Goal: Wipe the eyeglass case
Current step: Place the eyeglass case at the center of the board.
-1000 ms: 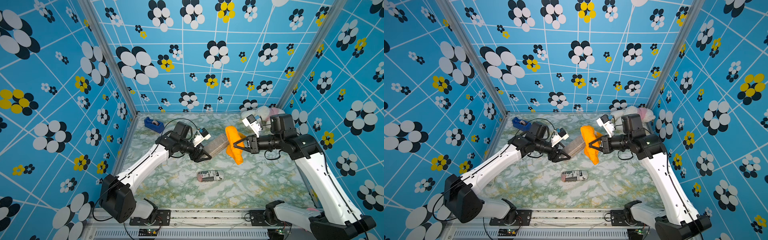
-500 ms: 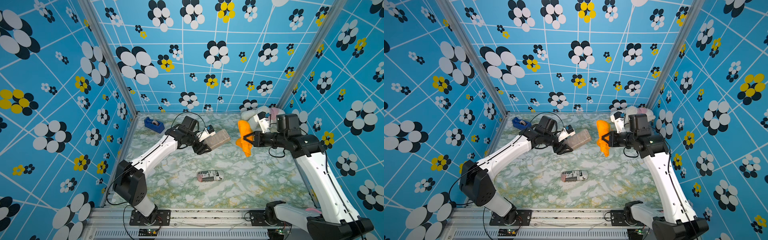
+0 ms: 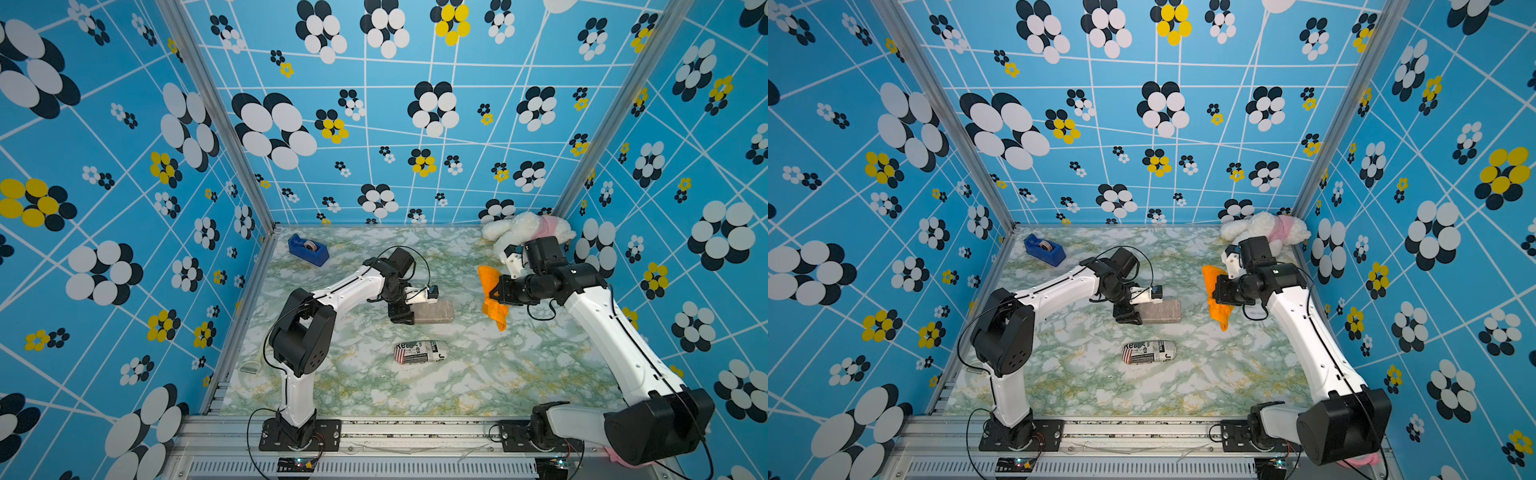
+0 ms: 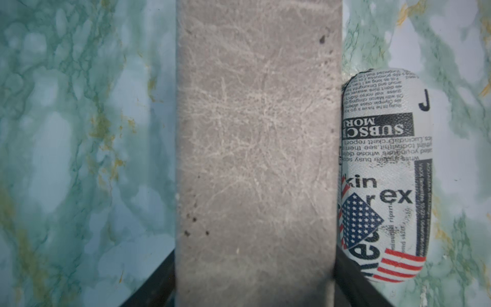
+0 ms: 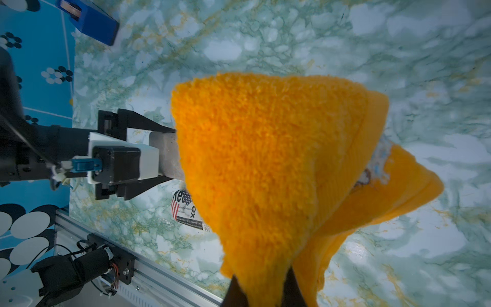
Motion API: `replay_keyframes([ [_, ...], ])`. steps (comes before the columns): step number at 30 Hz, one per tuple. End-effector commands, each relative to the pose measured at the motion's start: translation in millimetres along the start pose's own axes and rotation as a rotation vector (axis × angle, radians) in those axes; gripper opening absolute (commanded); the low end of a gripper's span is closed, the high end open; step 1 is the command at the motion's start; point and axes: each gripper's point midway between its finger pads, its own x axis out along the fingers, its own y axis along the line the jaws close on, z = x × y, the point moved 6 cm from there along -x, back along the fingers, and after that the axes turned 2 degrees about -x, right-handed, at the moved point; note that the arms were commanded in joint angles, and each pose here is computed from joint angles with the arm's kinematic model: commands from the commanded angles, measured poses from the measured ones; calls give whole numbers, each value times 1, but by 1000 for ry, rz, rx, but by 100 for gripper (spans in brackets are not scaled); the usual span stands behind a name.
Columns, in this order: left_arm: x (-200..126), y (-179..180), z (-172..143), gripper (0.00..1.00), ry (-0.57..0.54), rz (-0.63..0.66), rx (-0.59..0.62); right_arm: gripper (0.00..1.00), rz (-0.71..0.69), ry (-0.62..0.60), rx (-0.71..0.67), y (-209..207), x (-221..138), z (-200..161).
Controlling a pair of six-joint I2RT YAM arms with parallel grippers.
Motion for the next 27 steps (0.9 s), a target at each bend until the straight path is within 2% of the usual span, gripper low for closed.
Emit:
replay_keyframes([
  [1,5,9,-3,0,3,-15,14,0,-108,82,-22,-13,18,-8],
  [7,18,20,-12,0,6,-16,4,0,-287,160,-90,-22,47,-16],
  [13,22,29,-20,0,10,-6,-18,0,-365,307,-98,-40,86,-44],
  [21,29,33,-25,1,23,-18,-40,0,-346,352,-86,-43,123,-66],
  [27,30,31,-28,31,26,-10,-31,7,-326,324,-72,-43,135,-63],
])
